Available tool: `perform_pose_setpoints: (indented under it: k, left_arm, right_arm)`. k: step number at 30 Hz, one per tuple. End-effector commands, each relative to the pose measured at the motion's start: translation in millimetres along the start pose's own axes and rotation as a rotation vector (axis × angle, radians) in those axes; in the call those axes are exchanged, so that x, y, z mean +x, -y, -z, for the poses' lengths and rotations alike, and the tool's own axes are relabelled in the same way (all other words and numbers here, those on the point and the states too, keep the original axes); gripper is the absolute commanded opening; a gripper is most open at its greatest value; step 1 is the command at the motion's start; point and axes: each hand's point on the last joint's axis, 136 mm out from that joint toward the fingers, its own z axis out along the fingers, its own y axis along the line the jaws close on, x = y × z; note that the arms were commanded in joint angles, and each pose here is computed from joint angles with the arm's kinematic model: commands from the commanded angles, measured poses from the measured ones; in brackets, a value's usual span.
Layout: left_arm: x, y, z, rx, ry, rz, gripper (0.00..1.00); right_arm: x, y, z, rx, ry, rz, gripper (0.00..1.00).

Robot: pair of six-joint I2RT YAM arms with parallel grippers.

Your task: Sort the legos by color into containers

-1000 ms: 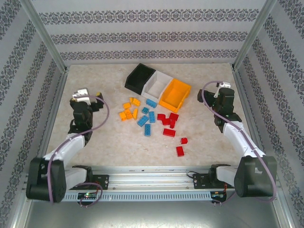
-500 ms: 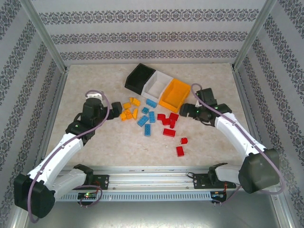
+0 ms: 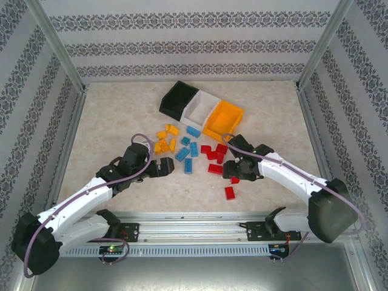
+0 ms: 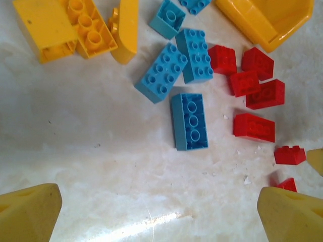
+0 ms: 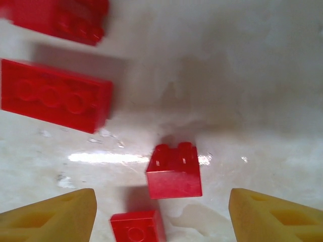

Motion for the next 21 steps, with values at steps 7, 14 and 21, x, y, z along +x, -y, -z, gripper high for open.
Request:
perform_pose_setpoints:
  k: [7, 14, 21]
  left_arm:
    - [9.3, 0.6, 5.8, 0.018, -0.001, 0.033, 1.0]
    - [11.2, -3.6, 5.5, 0.006, 0.0, 0.045, 1.0]
    - [12.6, -7.1, 5.1, -0.011, -0.002, 0.045, 1.0]
  right_arm:
    - [3.8, 7.6, -24.9, 0.059, -0.018, 0.001, 0.66]
    - [2.6, 5.7, -38.5, 0.048, -0.045, 0.003, 0.57]
    - [2.8, 6.3, -46.2, 0.05, -0.065, 0.001, 0.49]
